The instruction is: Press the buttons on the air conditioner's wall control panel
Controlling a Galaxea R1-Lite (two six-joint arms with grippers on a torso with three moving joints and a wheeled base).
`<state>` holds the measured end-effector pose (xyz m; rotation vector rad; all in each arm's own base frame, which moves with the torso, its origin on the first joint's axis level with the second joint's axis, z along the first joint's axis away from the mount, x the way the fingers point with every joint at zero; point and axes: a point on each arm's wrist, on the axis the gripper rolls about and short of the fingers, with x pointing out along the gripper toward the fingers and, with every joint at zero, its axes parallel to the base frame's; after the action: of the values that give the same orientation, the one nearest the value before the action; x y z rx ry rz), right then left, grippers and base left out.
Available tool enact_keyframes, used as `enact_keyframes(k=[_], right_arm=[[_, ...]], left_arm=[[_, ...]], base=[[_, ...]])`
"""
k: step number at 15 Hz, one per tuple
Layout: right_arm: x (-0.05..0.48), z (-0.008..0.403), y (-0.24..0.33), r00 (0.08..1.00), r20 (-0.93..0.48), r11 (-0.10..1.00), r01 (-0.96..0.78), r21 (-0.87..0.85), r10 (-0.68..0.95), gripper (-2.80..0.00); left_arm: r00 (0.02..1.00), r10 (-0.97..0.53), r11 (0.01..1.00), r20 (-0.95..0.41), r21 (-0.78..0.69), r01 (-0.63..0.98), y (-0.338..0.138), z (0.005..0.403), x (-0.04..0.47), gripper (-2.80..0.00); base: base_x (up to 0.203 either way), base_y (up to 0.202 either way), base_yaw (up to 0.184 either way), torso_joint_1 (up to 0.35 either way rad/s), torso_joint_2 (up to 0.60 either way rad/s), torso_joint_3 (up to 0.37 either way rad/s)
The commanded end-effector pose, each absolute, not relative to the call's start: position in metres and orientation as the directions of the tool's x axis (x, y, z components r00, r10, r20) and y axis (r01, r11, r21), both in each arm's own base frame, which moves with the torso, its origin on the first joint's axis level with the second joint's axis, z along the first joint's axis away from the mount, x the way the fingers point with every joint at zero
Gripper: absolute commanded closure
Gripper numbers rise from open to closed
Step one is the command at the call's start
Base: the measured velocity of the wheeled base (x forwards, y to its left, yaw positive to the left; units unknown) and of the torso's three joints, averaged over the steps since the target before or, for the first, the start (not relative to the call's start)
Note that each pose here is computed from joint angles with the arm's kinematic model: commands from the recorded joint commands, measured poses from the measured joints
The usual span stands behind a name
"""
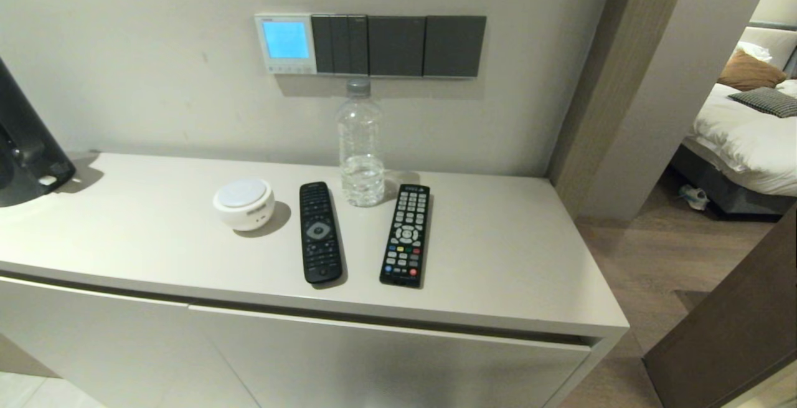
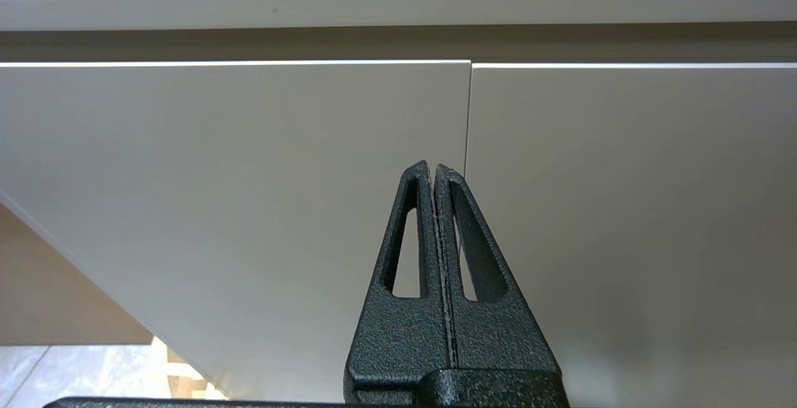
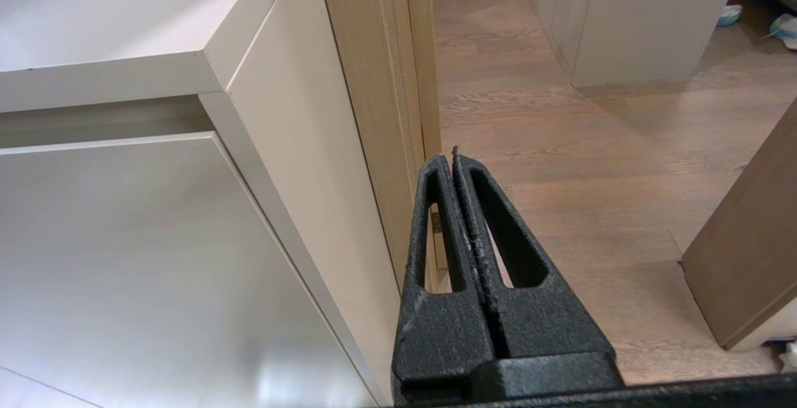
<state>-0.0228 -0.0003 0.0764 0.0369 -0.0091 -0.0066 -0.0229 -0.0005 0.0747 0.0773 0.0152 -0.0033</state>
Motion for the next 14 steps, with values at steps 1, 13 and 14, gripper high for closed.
enact_keyframes(k=[1,13,14], right_arm=[[-0.0226,0.0760,-0.0003,1.000,0.006,0.999,0.006,0.037,-0.006,0.00],[-0.0226,0.0760,-0.0003,1.000,0.006,0.999,0.006,0.037,-0.006,0.00],[-0.0226,0.0760,-0.0003,1.000,0.006,0.999,0.006,0.037,-0.006,0.00]], left_arm=[[1.000,-0.003,0.997,-0.017,0.078,0.004,-0.0005,0.0747,-0.0228,0.00],[1.000,-0.003,0.997,-0.017,0.078,0.004,-0.0005,0.0747,-0.0228,0.00],[1.000,-0.003,0.997,-0.017,0.078,0.004,-0.0005,0.0747,-0.0228,0.00]], base=[[0.000,0.000,0.000,0.000,0.00,0.000],[0.000,0.000,0.000,0.000,0.00,0.000],[0.000,0.000,0.000,0.000,0.00,0.000]])
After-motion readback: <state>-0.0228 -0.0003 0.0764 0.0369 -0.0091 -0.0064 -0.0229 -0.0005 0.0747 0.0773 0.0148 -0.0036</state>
